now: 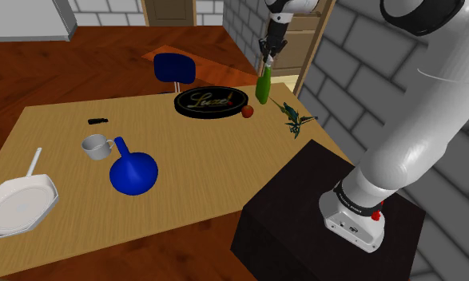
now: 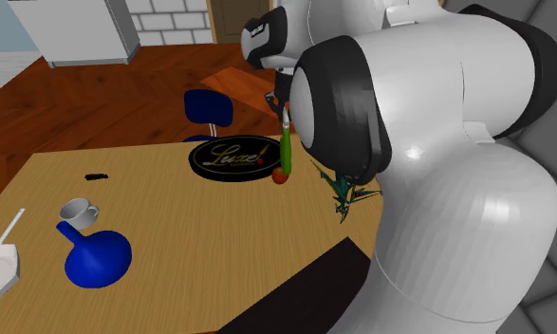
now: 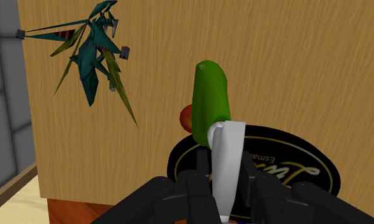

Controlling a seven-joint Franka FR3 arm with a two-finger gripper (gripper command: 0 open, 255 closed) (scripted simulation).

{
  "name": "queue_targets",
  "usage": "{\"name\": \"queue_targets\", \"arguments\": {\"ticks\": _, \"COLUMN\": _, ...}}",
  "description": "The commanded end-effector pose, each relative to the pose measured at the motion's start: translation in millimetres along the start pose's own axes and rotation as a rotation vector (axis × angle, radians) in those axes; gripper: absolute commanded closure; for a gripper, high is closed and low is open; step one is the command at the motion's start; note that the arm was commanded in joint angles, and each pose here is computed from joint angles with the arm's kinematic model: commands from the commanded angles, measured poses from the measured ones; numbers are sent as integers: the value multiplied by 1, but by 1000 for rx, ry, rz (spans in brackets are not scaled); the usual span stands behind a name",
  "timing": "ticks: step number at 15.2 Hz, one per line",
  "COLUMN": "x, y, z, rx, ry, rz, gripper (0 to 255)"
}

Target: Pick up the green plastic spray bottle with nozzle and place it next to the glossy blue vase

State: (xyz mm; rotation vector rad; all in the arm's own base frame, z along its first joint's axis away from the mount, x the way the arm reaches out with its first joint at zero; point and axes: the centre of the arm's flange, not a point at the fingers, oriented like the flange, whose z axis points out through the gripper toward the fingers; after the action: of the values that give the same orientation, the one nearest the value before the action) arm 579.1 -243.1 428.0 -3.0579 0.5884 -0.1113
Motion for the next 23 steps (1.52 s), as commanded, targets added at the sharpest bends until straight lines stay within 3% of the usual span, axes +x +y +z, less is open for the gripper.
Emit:
{"name": "queue_targets", "arguments": {"ticks": 1, "x": 1, "y": -1, "z": -11, "rx": 0, "ry": 0, "rz": 0, "gripper": 255}}
{"name": "queue_targets", "arguments": {"ticks": 23, "x": 8, "y": -6, "z": -127, "rx": 0, "ry": 0, "rz": 0, "gripper": 255}}
